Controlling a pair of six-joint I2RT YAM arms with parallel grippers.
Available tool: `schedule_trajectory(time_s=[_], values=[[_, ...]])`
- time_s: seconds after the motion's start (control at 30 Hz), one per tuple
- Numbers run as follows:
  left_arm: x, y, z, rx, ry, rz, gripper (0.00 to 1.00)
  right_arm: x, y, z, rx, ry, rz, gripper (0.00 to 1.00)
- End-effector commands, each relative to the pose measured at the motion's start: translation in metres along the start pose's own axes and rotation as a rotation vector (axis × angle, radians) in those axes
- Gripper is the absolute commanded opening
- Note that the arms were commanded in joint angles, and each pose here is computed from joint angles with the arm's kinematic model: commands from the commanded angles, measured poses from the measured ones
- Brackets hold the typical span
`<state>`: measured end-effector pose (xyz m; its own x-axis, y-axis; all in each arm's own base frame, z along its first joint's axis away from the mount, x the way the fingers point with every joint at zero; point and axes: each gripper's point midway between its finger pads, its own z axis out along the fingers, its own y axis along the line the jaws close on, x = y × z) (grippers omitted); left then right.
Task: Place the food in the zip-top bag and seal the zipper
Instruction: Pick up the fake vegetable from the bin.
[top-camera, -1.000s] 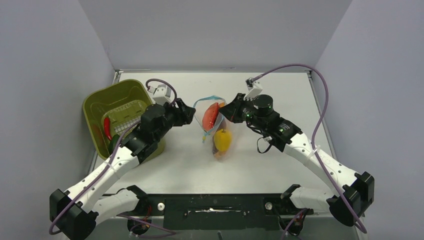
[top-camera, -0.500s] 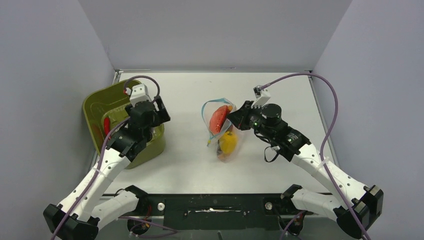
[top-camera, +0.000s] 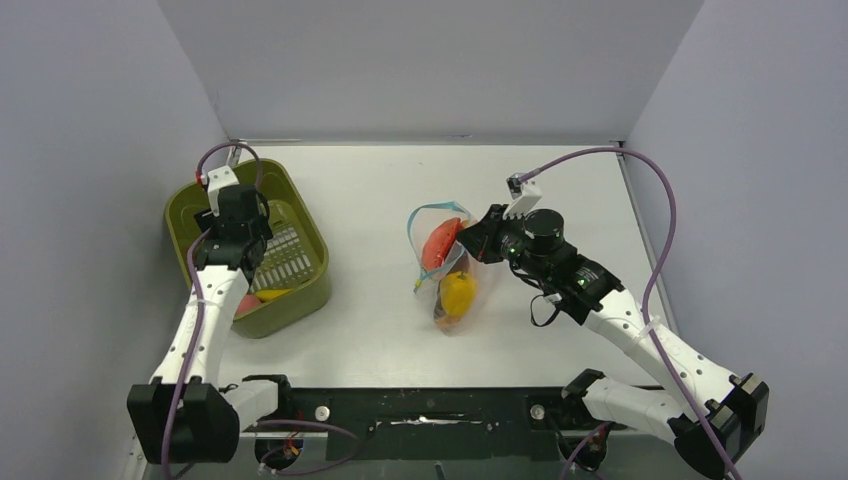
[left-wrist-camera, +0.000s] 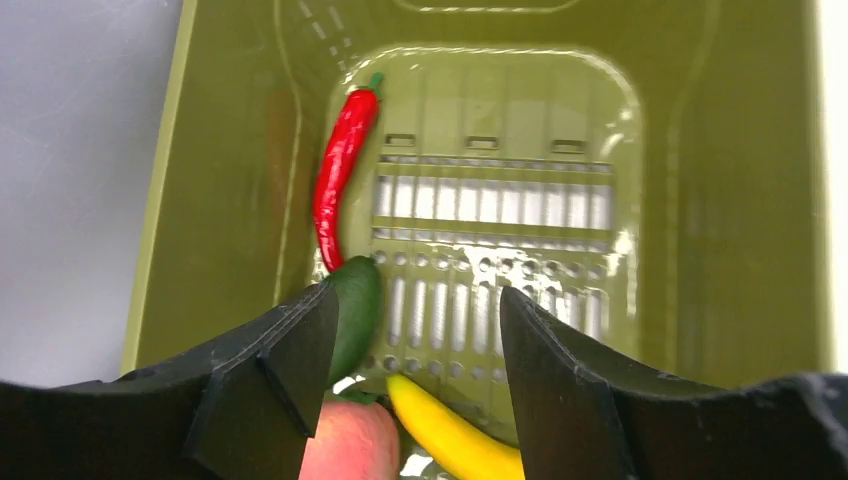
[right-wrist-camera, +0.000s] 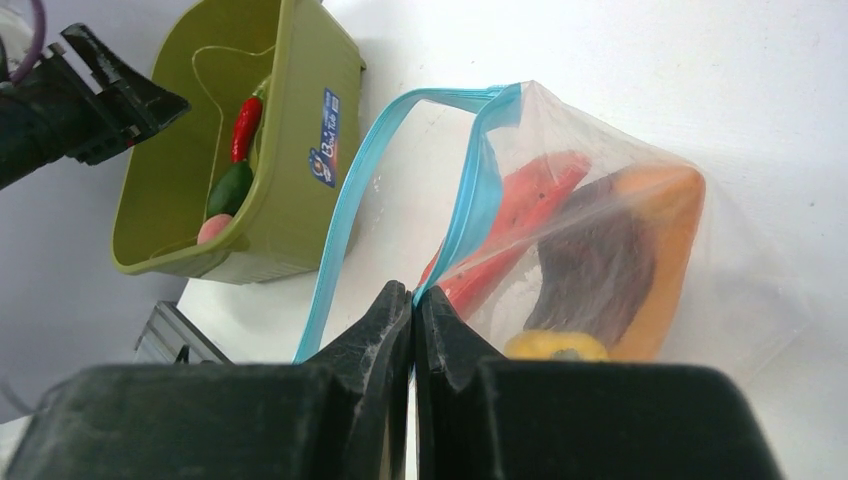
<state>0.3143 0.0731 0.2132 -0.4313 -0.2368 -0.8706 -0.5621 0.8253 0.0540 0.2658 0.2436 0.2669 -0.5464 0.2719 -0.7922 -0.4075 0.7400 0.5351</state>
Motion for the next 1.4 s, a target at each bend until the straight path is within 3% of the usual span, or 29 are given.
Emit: schedule_trajectory(time_s=[0.0, 0.67, 1.37], values=[[-0.009, 0.016, 0.034, -0.084, -0.023, 0.054, 0.59, -0.030, 0.016, -0.013, -0.047, -0.076, -0.039, 0.00], [0.015, 0.053, 0.149, -0.280, 0.128, 0.188, 0.53, -0.035, 0.018, -0.026, -0.051, -0.079, -0.024, 0.00], [0.043, 0.055, 0.199, -0.306, 0.217, 0.230, 0.47, -0.046, 0.013, -0.023, 0.006, -0.099, -0.033, 0.00]])
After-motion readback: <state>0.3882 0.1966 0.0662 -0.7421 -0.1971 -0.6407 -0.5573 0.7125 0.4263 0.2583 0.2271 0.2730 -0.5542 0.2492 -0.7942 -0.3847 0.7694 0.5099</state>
